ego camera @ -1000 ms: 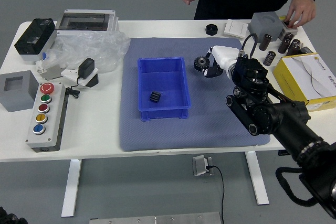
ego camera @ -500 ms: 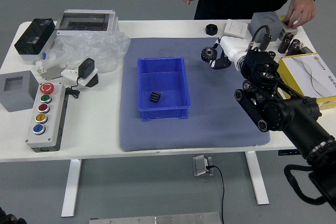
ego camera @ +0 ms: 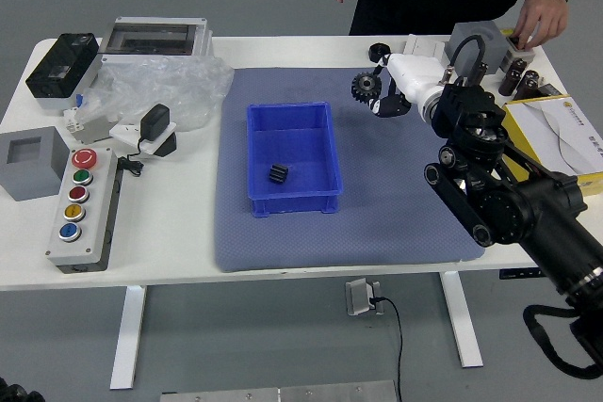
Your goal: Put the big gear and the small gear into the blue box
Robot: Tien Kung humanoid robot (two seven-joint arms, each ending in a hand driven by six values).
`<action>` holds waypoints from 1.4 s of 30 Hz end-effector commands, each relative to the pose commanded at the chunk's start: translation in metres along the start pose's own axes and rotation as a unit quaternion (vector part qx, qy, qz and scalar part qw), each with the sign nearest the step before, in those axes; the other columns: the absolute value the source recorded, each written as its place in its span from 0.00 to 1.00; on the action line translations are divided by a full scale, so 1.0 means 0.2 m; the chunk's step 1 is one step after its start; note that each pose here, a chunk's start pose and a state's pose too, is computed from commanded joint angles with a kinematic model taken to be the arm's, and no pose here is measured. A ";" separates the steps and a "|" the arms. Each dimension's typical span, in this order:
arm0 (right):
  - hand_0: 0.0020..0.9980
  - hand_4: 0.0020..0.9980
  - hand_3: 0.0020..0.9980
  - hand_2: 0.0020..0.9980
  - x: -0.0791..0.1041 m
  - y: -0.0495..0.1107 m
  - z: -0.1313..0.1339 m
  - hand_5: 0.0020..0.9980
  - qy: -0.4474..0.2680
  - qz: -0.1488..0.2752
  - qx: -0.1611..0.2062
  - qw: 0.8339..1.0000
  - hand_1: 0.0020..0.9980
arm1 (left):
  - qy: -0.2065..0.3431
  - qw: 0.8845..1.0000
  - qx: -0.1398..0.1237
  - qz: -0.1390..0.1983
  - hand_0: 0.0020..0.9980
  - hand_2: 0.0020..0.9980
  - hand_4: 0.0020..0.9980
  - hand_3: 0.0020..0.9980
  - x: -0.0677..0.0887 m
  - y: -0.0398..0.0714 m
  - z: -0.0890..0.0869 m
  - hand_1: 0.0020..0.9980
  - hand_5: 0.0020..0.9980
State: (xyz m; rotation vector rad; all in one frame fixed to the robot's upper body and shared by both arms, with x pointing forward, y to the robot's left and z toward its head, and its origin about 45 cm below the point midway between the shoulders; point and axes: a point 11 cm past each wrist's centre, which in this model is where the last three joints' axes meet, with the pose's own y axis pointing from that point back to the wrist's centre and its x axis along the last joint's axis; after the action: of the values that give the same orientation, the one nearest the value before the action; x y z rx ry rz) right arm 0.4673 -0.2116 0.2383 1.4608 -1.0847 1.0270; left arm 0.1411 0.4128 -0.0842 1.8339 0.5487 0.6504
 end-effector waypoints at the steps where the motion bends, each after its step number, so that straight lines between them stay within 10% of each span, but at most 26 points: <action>1: 0.44 0.43 0.59 0.41 0.00 0.01 -0.01 0.26 0.000 0.000 0.002 1.000 0.38 | 0.000 1.000 0.000 0.000 0.87 0.84 0.76 0.89 0.00 0.00 0.00 0.84 0.76; 41: 0.45 0.45 0.60 0.42 -0.18 0.27 -0.43 0.27 0.048 -0.045 0.128 0.990 0.39 | 0.007 1.000 0.005 0.000 0.87 0.84 0.76 0.89 0.00 -0.01 -0.03 0.84 0.75; 42: 0.52 0.70 0.73 0.57 -0.18 0.26 -0.43 0.40 0.049 -0.049 0.128 0.989 0.49 | 0.007 1.000 0.004 0.000 0.87 0.84 0.76 0.88 0.00 -0.01 -0.03 0.84 0.75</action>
State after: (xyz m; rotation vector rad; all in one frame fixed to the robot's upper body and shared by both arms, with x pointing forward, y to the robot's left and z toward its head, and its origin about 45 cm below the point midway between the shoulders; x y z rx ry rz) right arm 0.4019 -0.1274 0.2262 1.6307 -0.8251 1.1883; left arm 0.1372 0.4184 -0.0835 1.8388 0.5618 0.6618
